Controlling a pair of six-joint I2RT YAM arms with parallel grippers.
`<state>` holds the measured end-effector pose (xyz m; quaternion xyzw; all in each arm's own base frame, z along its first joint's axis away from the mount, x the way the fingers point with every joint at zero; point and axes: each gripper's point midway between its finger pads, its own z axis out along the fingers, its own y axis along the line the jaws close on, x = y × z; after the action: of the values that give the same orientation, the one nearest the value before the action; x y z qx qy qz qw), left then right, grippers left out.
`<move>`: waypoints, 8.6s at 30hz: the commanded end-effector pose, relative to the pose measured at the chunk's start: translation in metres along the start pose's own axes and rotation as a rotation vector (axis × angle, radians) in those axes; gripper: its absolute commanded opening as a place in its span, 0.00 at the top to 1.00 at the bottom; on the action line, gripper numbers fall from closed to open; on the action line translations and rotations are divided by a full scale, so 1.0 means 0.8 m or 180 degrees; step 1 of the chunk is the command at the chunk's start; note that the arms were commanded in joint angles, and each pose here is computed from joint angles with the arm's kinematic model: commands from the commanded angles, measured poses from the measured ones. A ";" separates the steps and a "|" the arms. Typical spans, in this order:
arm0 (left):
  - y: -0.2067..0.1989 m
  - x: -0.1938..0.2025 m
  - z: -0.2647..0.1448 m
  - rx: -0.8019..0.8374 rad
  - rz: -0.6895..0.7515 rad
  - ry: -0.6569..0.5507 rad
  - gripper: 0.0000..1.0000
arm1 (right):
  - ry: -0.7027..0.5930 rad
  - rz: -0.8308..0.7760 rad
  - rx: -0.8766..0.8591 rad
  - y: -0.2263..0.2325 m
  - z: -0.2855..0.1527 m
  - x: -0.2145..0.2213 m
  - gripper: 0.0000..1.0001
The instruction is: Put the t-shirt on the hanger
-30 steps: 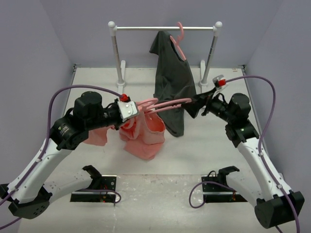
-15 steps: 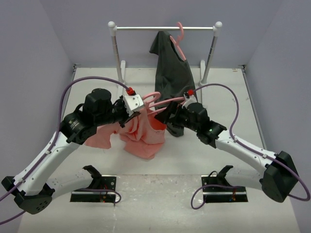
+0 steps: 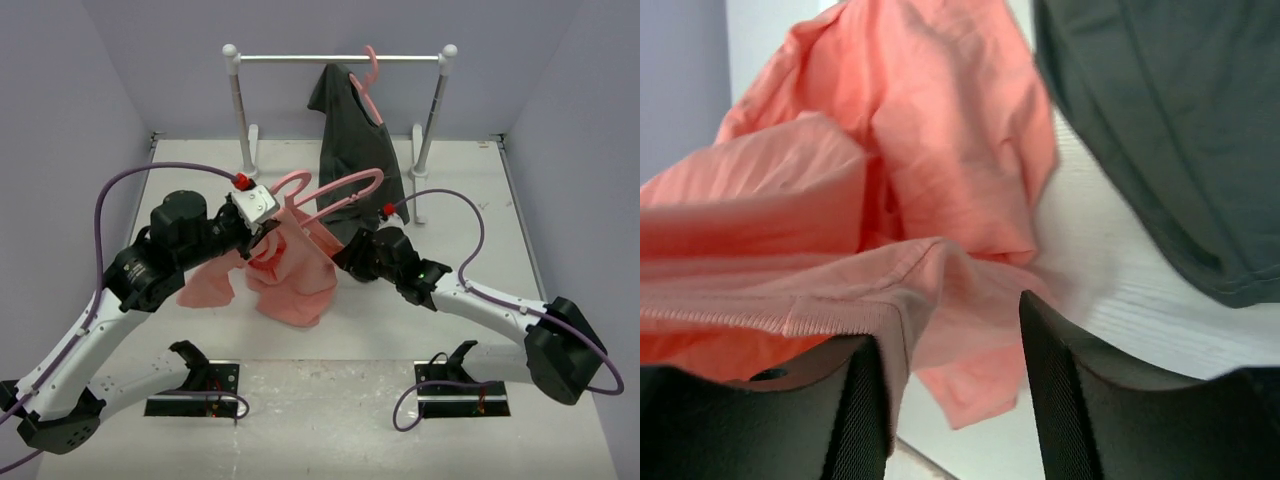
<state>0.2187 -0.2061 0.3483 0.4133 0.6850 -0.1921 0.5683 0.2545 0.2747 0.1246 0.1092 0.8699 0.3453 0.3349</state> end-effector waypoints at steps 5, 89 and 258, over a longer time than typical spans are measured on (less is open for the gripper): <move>-0.001 -0.023 -0.019 0.0008 0.0050 -0.0200 1.00 | -0.0739 0.0268 0.0354 -0.083 -0.033 -0.134 0.62; 0.030 0.039 0.019 -0.0282 -0.1512 -0.0423 0.00 | -0.0682 -0.2673 -0.2360 0.235 -0.245 -0.181 1.00; -0.047 -0.210 0.004 0.2959 -0.0448 -0.1304 1.00 | -0.0460 -0.3711 -0.2807 0.195 -0.293 -0.096 0.42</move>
<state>0.1962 -0.2923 0.4742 0.5242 0.4478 -0.5990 0.4072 0.1490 0.2250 0.3758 -0.4789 0.5663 0.4092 0.5315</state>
